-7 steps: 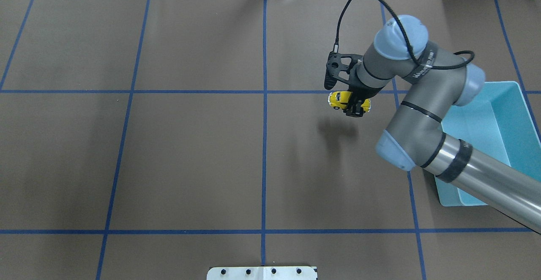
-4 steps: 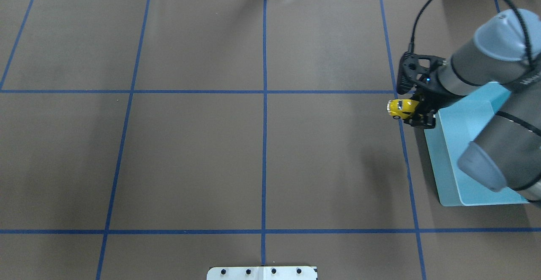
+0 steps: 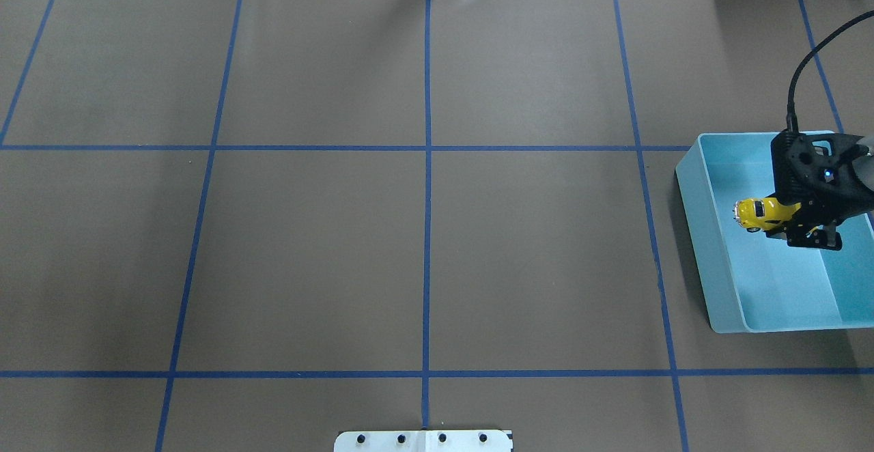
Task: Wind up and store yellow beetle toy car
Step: 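Carry the car into the light-blue bin and open the right gripper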
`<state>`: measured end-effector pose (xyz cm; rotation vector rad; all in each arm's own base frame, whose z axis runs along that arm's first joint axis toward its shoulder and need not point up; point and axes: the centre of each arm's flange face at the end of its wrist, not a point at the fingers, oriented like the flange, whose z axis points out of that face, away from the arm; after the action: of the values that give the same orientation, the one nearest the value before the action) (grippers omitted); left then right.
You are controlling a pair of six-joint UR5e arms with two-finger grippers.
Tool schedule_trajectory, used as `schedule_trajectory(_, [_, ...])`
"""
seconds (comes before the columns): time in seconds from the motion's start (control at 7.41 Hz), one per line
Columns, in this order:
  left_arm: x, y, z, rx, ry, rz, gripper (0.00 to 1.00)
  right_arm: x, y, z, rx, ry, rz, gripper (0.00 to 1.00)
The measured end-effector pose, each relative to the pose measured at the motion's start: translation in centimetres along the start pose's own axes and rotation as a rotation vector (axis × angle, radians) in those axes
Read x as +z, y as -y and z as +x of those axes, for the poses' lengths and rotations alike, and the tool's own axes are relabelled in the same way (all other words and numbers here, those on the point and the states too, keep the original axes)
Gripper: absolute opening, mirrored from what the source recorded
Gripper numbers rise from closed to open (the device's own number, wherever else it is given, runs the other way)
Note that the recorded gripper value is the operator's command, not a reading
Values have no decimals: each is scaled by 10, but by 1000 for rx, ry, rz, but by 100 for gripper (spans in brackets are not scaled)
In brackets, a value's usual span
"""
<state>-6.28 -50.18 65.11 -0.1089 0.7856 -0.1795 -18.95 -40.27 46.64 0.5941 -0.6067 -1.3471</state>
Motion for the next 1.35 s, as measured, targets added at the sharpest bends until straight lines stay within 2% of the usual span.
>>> schedule_trajectory(0.4, [0, 0, 1, 1, 0, -1, 100, 54, -46, 11, -37, -6, 2, 0])
schedule_trajectory(0.81, [1, 1, 1, 1, 0, -2, 100, 76, -60, 15, -32, 6, -11, 79])
schedule_trajectory(0.94, [1, 1, 1, 2, 0, -2, 100, 80, -60, 15, -30, 11, -13, 100])
schedule_trajectory(1.35, [0, 1, 2, 2, 0, -2, 100, 89, -62, 16, -38, 20, 0, 100])
